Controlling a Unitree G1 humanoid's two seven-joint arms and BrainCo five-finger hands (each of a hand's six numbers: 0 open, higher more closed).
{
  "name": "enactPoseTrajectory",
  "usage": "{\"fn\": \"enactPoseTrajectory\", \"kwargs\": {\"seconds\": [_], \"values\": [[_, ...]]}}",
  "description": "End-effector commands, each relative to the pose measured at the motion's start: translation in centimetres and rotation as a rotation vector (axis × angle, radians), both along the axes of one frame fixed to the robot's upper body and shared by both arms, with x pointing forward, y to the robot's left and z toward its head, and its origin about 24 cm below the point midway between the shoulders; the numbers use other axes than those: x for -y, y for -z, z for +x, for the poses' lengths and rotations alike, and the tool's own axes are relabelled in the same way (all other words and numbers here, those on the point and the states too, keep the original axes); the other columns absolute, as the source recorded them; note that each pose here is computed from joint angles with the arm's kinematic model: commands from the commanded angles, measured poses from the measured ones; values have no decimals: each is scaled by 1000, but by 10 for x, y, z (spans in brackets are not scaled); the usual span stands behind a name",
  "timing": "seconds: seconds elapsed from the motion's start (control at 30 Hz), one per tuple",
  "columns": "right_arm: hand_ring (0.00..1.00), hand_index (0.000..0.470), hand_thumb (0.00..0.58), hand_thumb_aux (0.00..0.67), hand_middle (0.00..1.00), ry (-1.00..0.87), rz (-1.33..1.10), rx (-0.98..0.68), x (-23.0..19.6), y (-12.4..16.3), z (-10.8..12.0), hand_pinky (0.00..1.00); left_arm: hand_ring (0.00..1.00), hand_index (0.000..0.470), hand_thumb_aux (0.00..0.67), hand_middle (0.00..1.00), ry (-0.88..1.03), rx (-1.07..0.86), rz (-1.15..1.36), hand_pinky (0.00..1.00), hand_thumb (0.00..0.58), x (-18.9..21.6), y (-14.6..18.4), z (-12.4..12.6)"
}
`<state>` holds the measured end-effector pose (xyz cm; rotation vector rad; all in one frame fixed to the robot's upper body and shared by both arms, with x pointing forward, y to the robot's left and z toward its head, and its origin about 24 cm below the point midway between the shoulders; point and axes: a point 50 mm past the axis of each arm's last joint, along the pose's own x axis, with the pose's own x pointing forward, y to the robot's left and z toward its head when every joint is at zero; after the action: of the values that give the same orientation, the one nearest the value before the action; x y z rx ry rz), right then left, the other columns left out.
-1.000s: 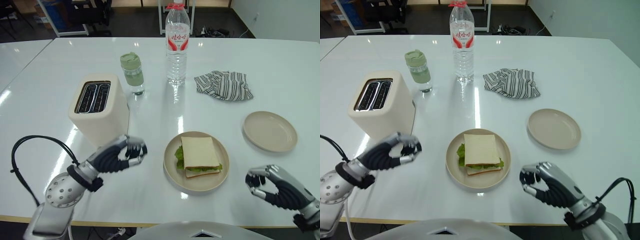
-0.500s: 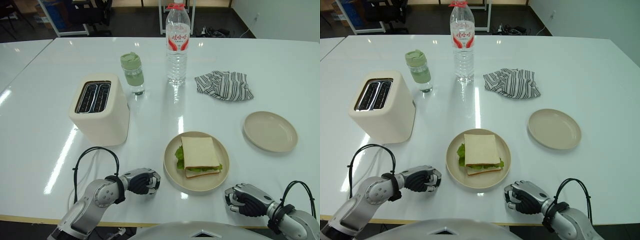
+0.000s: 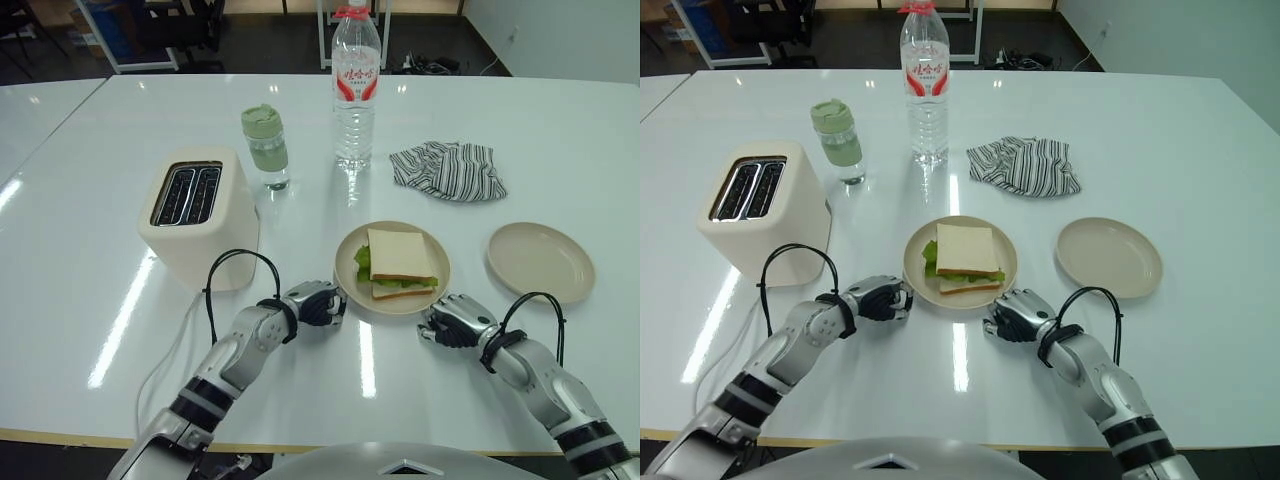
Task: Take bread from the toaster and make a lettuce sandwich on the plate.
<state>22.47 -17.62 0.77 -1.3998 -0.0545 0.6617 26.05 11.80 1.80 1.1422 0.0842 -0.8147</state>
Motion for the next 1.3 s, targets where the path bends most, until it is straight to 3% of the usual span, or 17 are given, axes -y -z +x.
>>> {"fn": "enactPoseTrajectory", "kwargs": {"seconds": [0.03, 0.27, 0.3, 0.33, 0.37, 0.4, 0.6, 0.7, 0.8, 0.93, 1.1, 1.3], "values": [[1000, 470, 580, 670, 1000, 30, -56, -3, 1, 12, 23, 1000, 1000, 470, 670, 1000, -64, -70, 108, 1000, 580, -7, 24, 11], [1000, 470, 580, 670, 1000, 26, -67, 35, 5, 11, 31, 1000, 1000, 470, 670, 1000, -79, -23, 83, 1000, 580, -6, 20, 21], [1000, 470, 580, 670, 1000, 22, -50, 43, 6, 6, 27, 1000, 1000, 431, 615, 1000, -79, -8, 38, 1000, 576, -7, 14, 19], [1000, 470, 580, 670, 1000, 19, -22, 50, 7, 1, 23, 1000, 812, 295, 420, 812, -76, 15, -5, 812, 500, -7, 7, 17], [0, 107, 234, 152, 0, 19, 21, 56, 9, -7, 17, 0, 0, 0, 0, 0, -79, 42, -68, 0, 0, -7, -3, 14], [0, 0, 0, 0, 0, 22, 80, 66, 12, -18, 10, 0, 0, 0, 0, 0, -85, 81, -153, 0, 0, -7, -16, 9], [0, 0, 0, 0, 0, 79, 565, 245, 37, -108, -17, 0, 0, 0, 0, 0, -98, 365, -706, 0, 0, -12, -108, -20], [0, 0, 0, 0, 0, 178, 904, 375, 39, -132, -13, 0, 0, 0, 0, 0, -183, 459, -1002, 0, 0, -16, -127, -13], [0, 0, 0, 0, 0, 297, 1110, 372, 29, -119, -2, 0, 0, 0, 0, 0, -411, 432, -1262, 0, 0, -24, -111, 10], [0, 0, 0, 0, 0, 446, 1270, 312, 16, -93, 11, 0, 0, 0, 0, 0, -570, 399, -1344, 0, 0, -28, -85, 23], [0, 0, 0, 0, 0, 542, 1331, 244, 2, -64, 21, 0, 0, 0, 0, 0, -639, 351, -1360, 0, 0, -25, -62, 27], [0, 0, 0, 0, 0, 546, 1326, 266, -1, -60, 25, 0, 0, 0, 0, 0, -614, 357, -1351, 0, 0, -23, -60, 27]]}}
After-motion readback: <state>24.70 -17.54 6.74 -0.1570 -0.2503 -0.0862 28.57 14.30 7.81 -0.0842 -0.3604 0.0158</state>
